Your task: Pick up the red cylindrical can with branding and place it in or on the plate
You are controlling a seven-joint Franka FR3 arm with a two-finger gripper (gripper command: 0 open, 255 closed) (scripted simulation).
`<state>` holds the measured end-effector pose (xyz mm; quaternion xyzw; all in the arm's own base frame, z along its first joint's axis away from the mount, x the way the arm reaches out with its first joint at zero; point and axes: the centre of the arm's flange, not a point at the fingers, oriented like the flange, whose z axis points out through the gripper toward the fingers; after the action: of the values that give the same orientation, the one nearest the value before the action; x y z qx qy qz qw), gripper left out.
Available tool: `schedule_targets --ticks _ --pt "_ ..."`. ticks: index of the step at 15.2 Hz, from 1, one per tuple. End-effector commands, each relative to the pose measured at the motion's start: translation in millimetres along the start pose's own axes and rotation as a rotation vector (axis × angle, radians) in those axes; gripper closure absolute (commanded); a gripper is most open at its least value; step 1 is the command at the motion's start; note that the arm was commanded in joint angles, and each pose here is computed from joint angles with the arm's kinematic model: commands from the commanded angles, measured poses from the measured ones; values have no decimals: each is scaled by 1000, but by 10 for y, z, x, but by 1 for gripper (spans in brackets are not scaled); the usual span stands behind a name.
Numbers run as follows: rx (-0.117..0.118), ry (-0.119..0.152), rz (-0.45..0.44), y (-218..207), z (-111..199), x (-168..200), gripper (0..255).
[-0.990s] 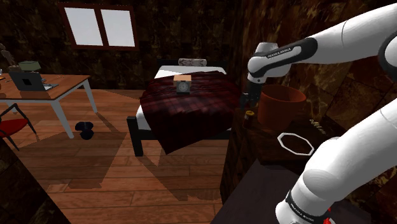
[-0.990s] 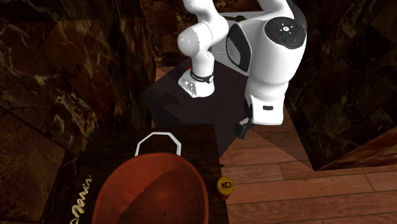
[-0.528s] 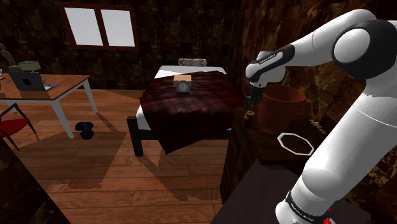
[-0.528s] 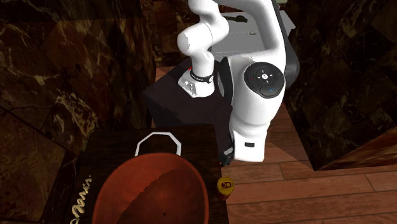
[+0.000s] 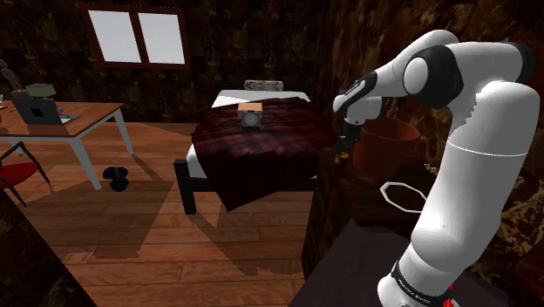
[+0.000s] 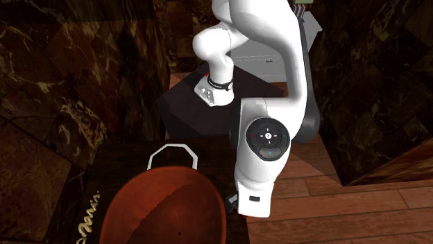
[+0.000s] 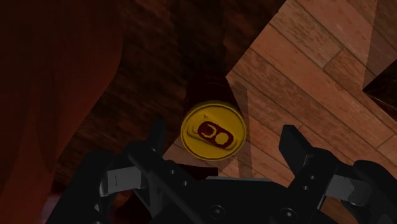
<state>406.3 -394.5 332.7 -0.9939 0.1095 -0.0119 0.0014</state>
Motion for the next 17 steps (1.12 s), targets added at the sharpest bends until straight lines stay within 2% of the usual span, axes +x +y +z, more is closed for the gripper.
schedule_targets --ticks 1,6,14,15,17 --pt "-2 -3 7 49 121 -25 0" --pt "-2 -3 7 49 415 -26 0" --pt "-2 -3 7 49 415 -26 0" --pt "-2 -3 7 50 416 -26 255" --pt "-2 -3 7 50 415 -25 255"
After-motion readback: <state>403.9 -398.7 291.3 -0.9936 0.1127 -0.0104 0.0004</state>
